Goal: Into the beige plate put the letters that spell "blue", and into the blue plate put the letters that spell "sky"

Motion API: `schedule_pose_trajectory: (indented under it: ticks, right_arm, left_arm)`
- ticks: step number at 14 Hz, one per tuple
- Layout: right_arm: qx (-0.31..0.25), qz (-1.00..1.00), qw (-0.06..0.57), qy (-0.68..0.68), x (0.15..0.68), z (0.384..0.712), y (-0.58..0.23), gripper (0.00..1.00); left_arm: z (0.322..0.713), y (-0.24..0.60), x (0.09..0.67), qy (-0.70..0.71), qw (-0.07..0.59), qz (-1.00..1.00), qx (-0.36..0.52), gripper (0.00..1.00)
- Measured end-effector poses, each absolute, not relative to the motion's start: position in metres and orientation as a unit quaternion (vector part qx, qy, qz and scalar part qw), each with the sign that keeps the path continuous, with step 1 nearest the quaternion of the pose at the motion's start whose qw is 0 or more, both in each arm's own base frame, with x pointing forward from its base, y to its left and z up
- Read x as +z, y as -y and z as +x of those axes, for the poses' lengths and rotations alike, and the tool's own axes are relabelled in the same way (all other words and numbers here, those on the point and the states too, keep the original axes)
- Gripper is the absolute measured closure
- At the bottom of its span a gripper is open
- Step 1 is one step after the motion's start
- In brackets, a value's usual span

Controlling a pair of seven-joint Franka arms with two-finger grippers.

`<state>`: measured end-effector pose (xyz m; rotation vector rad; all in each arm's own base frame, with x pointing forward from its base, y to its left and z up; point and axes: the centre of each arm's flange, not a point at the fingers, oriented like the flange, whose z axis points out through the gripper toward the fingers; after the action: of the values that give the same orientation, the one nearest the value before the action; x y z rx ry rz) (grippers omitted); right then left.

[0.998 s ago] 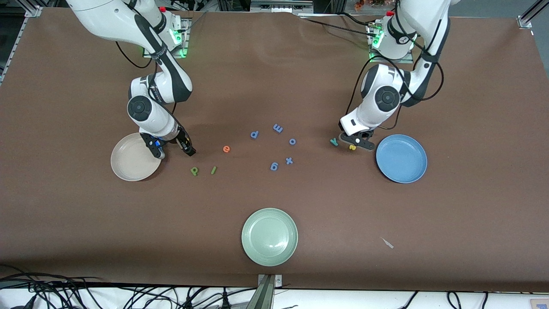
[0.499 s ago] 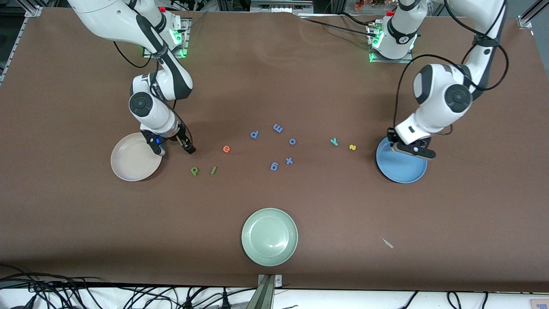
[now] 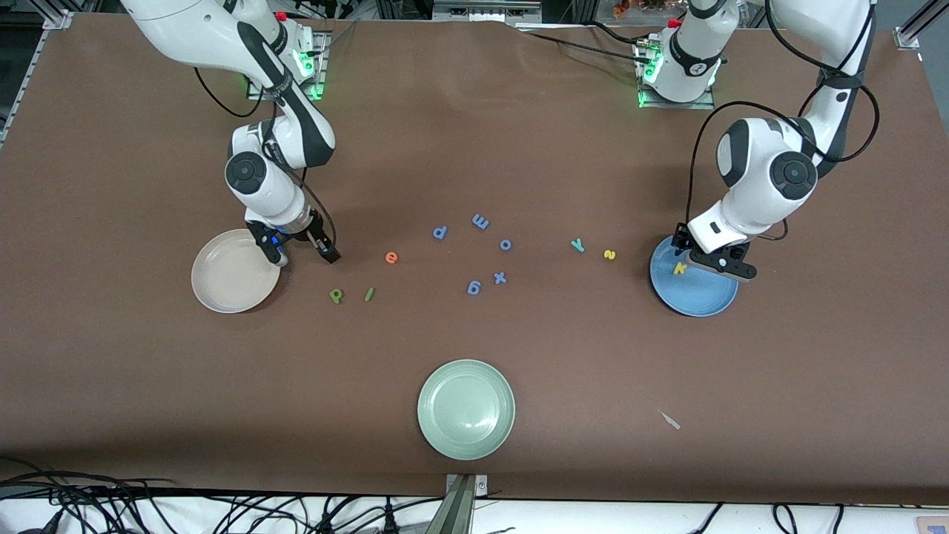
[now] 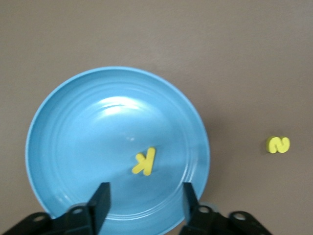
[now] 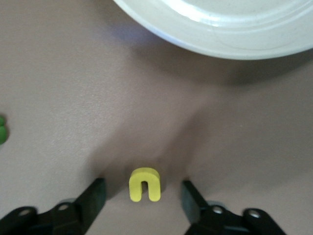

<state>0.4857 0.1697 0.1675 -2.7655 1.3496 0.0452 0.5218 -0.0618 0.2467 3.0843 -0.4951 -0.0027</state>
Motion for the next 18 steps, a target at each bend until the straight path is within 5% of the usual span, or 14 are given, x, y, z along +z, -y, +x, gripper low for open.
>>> schedule_pose_trajectory:
  ticks: [1,3,12,18]
  right_arm:
    - [0.013,-0.898,0.034,-0.438,0.168,0.486,-0.171,0.46]
    - [0.01,-0.899,0.037,-0.437,0.17,0.487,-0.172,0.67]
    - [0.012,-0.9,0.041,-0.433,0.173,0.486,-0.184,0.68]
    - [0.051,-0.917,0.008,-0.396,0.23,0.524,-0.182,0.68]
  left_arm:
    - [0.522,0.075,0.248,0.166,0.014,0.986,0.002,0.21]
    - [0.523,0.116,0.254,0.155,0.041,0.987,0.013,0.26]
    - [0.509,0.181,0.201,0.06,0.055,0.996,-0.034,0.22]
    - [0.501,0.192,0.184,0.07,0.047,0.995,-0.047,0.36]
